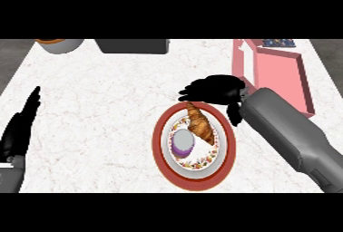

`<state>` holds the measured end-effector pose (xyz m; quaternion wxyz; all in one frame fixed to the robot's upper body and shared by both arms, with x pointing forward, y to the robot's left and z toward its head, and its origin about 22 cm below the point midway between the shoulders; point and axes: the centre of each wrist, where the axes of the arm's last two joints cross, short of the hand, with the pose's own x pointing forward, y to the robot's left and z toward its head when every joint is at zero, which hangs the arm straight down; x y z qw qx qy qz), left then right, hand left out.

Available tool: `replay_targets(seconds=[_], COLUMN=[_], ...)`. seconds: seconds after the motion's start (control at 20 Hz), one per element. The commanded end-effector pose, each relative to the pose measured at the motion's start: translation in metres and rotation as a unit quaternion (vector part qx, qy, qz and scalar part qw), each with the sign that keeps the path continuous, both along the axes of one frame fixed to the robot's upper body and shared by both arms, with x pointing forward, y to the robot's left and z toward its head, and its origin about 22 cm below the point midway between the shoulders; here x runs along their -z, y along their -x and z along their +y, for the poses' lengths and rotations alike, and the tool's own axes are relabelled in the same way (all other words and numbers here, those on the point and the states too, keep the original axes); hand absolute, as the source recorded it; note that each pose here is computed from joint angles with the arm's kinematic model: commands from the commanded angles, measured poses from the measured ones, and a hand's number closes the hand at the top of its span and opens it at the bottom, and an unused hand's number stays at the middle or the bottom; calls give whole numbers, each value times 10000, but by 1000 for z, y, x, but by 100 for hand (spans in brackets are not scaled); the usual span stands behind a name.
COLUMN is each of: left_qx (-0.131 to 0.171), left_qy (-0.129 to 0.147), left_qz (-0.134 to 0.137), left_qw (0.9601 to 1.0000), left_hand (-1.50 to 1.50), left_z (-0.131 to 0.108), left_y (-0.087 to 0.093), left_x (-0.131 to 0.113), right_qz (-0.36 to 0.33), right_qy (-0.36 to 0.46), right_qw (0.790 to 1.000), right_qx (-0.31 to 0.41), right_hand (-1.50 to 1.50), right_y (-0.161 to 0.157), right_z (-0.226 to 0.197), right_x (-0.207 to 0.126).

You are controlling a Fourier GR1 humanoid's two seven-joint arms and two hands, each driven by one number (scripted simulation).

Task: Pick the croissant from the plate and place it in the cardboard box

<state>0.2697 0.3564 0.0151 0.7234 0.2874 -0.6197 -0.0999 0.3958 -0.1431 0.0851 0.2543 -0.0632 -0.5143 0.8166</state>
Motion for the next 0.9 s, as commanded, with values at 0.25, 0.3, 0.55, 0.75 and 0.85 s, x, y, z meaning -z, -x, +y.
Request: replay_targets(seconds=[0.25, 0.3, 0.55, 0.75, 0.85], left_qx=[-31, -32, -41, -56, 1], left_qy=[4, 53, -88, -41, -40], left_qz=[-81, -49, -45, 106, -53], left_qw=[10000, 10000, 9999, 9999, 10000], left_hand=[0, 0, 0, 0, 0], left_z=[-2, 8, 5, -6, 6], left_y=[18, -6, 16, 16, 11], left_x=[-4, 0, -12, 5, -4], right_qz=[-203, -224, -162, -36, 63], right_qy=[544, 605, 582, 526, 452], right_qw=[9983, 9979, 9981, 9986, 9989], right_qx=[70, 68, 79, -3, -53], right_hand=[-150, -150, -150, -150, -150], right_y=[12, 3, 16, 7, 15], right_z=[21, 25, 60, 20, 39], right_x=[23, 24, 39, 38, 40])
